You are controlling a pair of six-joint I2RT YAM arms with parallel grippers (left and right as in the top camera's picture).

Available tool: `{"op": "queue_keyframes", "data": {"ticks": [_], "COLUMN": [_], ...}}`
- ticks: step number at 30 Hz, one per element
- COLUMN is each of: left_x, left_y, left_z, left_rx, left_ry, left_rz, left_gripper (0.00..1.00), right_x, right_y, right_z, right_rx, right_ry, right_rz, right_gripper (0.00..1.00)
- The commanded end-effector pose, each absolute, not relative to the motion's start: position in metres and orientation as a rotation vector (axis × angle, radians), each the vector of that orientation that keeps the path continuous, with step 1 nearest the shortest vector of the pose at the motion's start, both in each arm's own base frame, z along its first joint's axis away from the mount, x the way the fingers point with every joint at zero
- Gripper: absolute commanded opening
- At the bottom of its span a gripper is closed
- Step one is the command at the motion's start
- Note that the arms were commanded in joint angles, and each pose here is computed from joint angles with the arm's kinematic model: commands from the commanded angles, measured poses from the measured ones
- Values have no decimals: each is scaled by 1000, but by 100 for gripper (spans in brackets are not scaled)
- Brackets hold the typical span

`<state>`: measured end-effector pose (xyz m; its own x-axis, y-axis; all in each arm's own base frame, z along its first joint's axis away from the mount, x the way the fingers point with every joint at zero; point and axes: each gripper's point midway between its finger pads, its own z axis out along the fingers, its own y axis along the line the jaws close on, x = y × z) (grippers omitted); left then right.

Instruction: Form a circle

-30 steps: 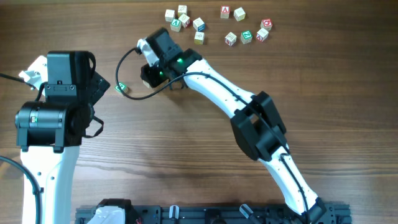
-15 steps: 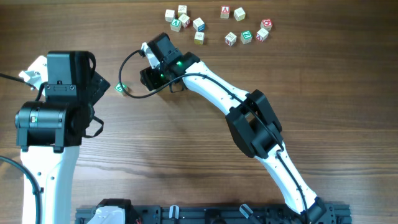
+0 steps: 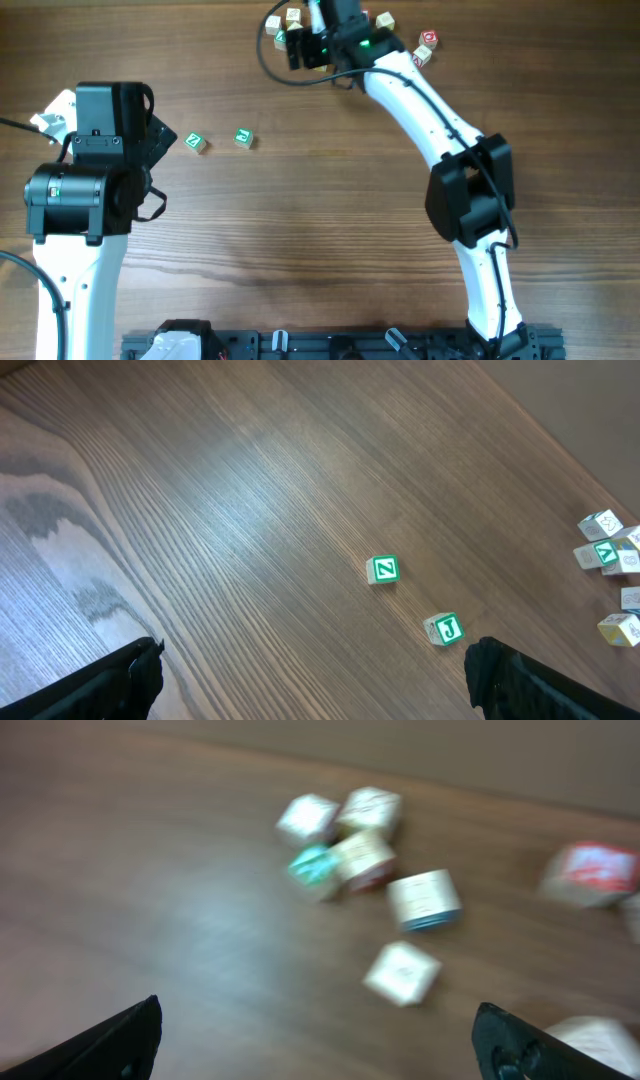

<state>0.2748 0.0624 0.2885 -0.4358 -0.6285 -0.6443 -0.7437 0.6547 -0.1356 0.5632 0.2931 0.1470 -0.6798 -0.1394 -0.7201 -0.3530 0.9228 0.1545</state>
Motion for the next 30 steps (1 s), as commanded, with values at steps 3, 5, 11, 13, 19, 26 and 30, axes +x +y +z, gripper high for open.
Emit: {"op": "queue_keyframes", "data": {"ticks": [3,5,11,13,19,26,30], "left_x": [275,275,275,275,275,275,275], "left_y": [63,63,63,63,63,63,63], "left_z": [291,291,291,291,291,291,291], "left_rx": [-1057,-1057,-1057,-1057,-1057,-1057,-1057], "left_ry": [2188,2188,2188,2188,2188,2188,2188], "left_rz": [217,217,217,217,217,217,217], "left_gripper": [100,100,100,100,100,100,100], "right_x": [612,616,634,631,612,600,592], "right_y": [231,236,200,202,200,178,184], "right_z": [108,91,49,35,-8,-14,41], "right_rx": [-207,-298,-220,-279,-349,-349,-344], "right_ry": [2307,2302,2336,2356,2469,2543,2519], "right_rz": [260,339,288,291,244,88,134], "right_gripper": [99,100,99,100,83,45,25]}}
